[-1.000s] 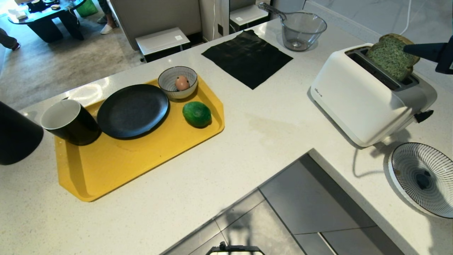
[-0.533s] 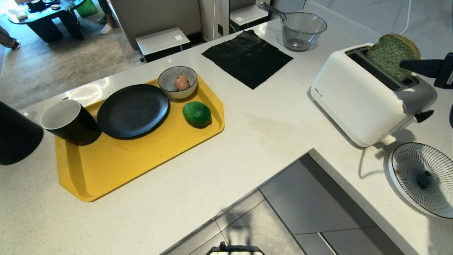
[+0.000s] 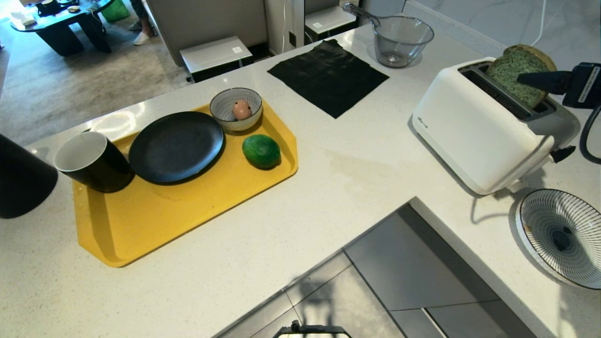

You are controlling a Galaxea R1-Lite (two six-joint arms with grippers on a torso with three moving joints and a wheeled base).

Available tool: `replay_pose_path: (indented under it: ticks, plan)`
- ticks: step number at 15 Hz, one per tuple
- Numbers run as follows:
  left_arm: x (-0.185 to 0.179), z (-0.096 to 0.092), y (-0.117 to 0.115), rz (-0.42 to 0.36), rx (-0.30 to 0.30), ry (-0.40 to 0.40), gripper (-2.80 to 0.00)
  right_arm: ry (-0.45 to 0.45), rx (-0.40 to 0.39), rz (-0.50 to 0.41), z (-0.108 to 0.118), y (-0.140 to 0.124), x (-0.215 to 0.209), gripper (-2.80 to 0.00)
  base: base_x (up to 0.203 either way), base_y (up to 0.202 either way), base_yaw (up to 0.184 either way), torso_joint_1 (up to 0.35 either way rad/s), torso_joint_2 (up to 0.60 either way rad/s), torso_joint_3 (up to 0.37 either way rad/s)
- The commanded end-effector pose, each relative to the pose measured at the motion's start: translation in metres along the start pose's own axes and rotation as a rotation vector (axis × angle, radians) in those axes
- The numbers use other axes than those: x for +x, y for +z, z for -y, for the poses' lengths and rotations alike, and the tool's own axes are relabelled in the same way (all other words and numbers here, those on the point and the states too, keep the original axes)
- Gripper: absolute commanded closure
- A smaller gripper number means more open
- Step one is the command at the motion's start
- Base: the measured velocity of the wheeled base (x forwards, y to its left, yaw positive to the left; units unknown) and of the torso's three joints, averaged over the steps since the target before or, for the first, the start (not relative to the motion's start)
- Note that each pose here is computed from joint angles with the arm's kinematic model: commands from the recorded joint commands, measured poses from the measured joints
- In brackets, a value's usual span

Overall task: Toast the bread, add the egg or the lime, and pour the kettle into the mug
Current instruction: Put the baked bread on a plate

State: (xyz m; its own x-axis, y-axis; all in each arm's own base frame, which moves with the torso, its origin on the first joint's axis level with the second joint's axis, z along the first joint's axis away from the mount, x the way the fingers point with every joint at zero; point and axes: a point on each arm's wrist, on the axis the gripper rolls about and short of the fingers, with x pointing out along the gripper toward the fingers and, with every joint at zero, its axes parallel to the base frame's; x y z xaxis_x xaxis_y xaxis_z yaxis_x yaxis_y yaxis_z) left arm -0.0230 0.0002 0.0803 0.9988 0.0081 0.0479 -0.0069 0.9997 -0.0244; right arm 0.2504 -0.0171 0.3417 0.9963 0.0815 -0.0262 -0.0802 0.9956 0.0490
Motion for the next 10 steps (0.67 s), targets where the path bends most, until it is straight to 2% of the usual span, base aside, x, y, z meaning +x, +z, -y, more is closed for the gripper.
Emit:
replay_pose_path:
  ticks: [1, 6, 7, 10]
  plan:
    - [0.001, 0.0, -0.005, -0.016, 0.0, 0.0, 0.0, 0.003, 0.003, -0.011, 0.002, -0.002, 0.015, -2.8, 0.0, 0.0, 0.0, 0.0, 0.0, 0.0]
    - [0.001, 0.0, -0.005, -0.016, 0.0, 0.001, 0.0, 0.001, 0.005, -0.003, 0.008, 0.002, 0.041, -2.8, 0.0, 0.0, 0.0, 0.0, 0.0, 0.0]
    - [0.001, 0.0, -0.005, -0.016, 0.0, 0.0, 0.0, 0.0, 0.004, 0.004, 0.008, 0.004, 0.044, 0.0, 0.0, 0.0, 0.0, 0.0, 0.0, 0.0]
    - [0.001, 0.0, -0.005, -0.016, 0.0, 0.001, 0.0, -0.007, -0.002, 0.036, 0.011, 0.007, 0.046, 0.0, 0.0, 0.0, 0.0, 0.0, 0.0, 0.0]
